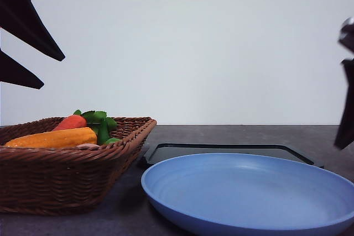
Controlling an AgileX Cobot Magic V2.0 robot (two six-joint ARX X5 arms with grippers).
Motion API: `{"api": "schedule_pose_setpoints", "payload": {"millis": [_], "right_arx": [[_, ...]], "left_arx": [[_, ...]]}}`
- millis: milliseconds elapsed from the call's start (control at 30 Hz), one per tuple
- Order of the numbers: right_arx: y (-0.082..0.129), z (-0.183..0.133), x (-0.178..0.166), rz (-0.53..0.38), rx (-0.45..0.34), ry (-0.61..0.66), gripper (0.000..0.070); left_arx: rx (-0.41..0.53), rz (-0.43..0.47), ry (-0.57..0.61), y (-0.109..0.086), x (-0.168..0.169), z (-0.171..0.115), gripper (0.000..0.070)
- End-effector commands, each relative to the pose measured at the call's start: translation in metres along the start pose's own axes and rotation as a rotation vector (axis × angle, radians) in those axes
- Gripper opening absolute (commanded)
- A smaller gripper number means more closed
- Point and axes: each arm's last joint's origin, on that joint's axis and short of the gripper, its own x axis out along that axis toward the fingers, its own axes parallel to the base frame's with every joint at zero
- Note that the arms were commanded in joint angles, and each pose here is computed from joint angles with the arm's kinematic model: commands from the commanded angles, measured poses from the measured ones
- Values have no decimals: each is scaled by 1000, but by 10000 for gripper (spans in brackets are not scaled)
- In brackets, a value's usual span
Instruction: Transfer egg from basket to plate and serve
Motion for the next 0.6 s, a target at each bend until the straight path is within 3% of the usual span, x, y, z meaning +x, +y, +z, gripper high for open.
{"api": "schedule_pose_setpoints", "payload": {"millis": [0, 267, 467, 567], "right_arx": [[1, 4, 8, 4, -19, 14, 257], [-2, 11, 39, 11, -19, 79, 228], [-1, 12, 43, 14, -10, 84, 32], [-1, 11, 43, 13, -9, 84, 0]], "left_arx": [[29, -8, -10, -2, 0, 5, 313], [30, 0, -12, -2, 0, 5, 312], [30, 3, -12, -2, 0, 5, 311], [29, 3, -13, -2, 0, 5, 311]]}}
